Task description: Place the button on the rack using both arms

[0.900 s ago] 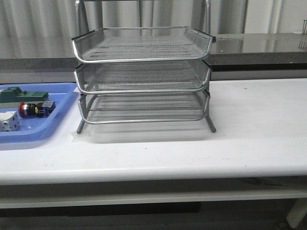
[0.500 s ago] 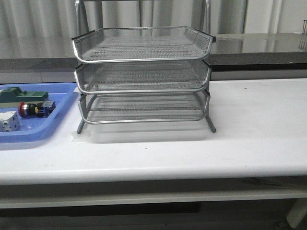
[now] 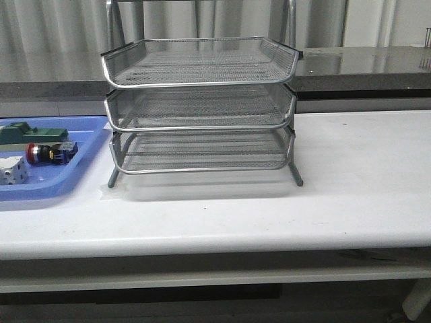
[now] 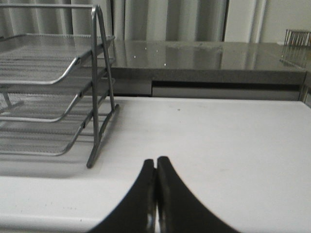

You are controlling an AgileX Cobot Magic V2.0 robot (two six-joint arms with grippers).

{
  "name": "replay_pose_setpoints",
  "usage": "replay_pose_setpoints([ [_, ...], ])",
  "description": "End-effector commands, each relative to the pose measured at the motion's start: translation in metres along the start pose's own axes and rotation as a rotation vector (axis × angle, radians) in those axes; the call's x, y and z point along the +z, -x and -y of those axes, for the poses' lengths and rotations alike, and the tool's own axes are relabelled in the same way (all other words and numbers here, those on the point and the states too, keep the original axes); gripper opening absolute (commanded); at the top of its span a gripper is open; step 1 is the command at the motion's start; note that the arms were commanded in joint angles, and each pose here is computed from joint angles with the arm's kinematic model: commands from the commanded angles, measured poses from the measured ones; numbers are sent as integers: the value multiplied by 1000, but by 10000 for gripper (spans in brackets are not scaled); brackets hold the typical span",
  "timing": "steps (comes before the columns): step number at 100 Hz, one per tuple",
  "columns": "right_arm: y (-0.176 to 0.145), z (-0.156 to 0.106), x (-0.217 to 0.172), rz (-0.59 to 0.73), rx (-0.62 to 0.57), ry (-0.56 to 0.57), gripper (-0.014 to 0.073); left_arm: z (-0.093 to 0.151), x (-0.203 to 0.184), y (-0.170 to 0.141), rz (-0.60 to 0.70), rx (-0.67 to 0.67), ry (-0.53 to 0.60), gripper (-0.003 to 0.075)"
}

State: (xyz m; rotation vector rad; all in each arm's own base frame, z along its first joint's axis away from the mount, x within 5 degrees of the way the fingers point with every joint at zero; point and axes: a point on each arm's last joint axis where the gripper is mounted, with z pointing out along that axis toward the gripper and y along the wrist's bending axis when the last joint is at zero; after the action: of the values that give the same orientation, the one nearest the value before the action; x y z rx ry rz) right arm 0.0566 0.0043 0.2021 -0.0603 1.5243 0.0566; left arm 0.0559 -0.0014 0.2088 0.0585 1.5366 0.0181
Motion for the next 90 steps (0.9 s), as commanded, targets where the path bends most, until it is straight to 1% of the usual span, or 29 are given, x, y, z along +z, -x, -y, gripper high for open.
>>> replay_pose_setpoints([
  [1,22,1,-4,188,-10,-12,-70,1,-1,-10,53,-19,2,-21],
  [9,28,1,-5,203,-10,-12,-70,1,-1,-10,53,-19,2,-21],
  [16,37,1,-6,182,-4,-11,-70,1,-1,-10,53,-19,2,-21],
  [32,66,0,-4,127,65,0,-70,1,-1,-10,53,-19,2,-21],
  [39,80,-1,0,58,83,9,-70,1,-1,-10,53,-19,2,-21],
  [51,100,-2,13,-107,84,21,-70,1,-1,-10,53,-19,2,-21],
  [64,116,-3,36,-281,91,32,-70,1,-1,-10,53,-19,2,-21],
  [74,129,-5,56,-366,110,41,-70,1,-1,-10,53,-19,2,-21],
  [90,138,-8,88,-466,191,65,-70,1,-1,-10,53,-19,2,-21],
])
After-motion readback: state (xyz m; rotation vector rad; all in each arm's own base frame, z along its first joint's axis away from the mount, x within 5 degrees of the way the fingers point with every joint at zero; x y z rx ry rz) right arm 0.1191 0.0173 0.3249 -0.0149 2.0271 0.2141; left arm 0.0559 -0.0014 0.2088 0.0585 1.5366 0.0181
